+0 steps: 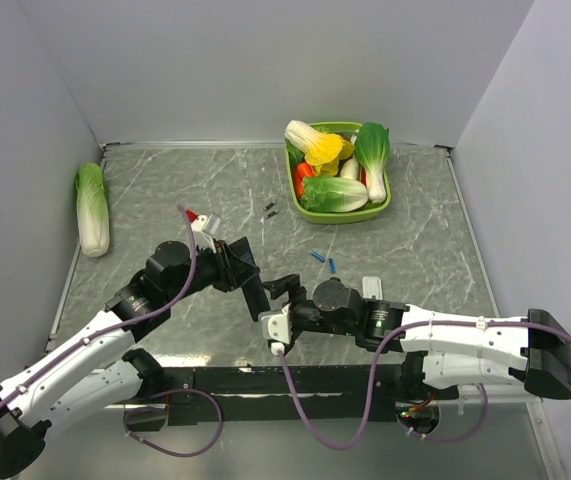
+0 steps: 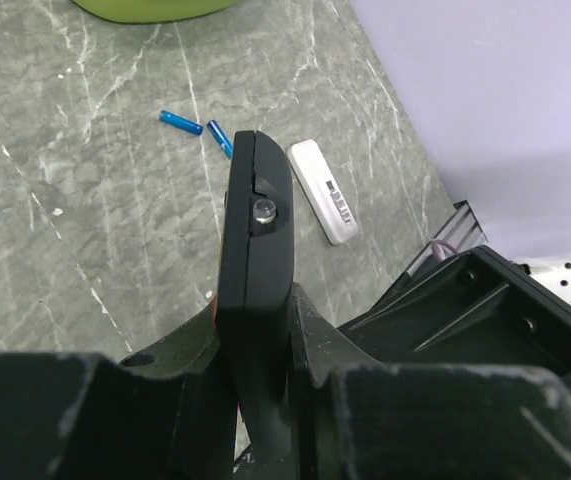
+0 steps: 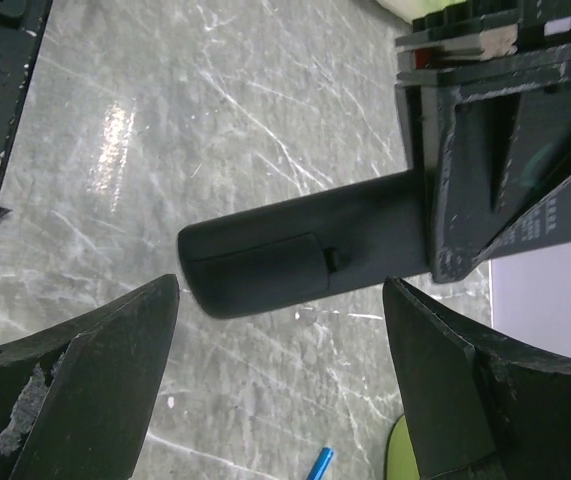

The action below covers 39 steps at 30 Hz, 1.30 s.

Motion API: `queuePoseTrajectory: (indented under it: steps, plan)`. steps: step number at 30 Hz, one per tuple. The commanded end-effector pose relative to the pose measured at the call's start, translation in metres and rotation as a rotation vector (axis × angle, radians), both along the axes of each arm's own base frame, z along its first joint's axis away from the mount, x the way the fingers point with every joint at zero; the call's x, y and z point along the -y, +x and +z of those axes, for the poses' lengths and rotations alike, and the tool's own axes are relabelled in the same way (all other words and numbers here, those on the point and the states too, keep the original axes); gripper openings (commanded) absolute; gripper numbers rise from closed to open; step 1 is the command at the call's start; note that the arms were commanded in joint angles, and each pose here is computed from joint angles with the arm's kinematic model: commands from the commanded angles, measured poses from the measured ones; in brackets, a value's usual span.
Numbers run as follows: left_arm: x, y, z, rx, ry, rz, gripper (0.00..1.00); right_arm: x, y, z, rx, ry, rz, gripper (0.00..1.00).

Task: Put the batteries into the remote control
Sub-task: Remove the battery cover from the remote control.

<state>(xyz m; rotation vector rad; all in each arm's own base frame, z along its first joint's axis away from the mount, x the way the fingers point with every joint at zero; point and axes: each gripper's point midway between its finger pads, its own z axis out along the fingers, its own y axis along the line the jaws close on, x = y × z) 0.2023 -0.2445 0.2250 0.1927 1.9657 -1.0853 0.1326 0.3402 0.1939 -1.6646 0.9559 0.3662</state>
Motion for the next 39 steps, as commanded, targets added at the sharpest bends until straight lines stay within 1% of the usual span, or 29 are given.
queuePoseTrajectory:
  steps: [1,4,11,17,24,39]
  plan:
    - [0.007,0.001,0.037,0.044,-0.090,-0.019,0.01,-0.014,-0.006,0.028,0.028,0.050,0.054,0.90]
    - [0.008,0.001,0.037,0.039,-0.091,-0.021,0.01,-0.017,-0.011,0.030,0.009,0.046,0.081,0.90]
    - [0.006,0.003,0.042,0.038,-0.102,0.001,0.01,-0.018,-0.017,0.016,-0.032,-0.007,0.106,0.90]
    - [0.008,0.002,0.042,0.017,-0.113,-0.003,0.01,-0.015,-0.008,0.006,-0.020,-0.024,0.059,0.90]
    - [0.008,0.002,0.042,0.006,-0.120,0.006,0.01,-0.012,0.001,0.004,0.000,-0.020,0.005,0.90]
    - [-0.002,0.007,0.050,-0.011,-0.169,0.070,0.01,-0.006,-0.002,-0.013,-0.049,-0.059,-0.007,0.86]
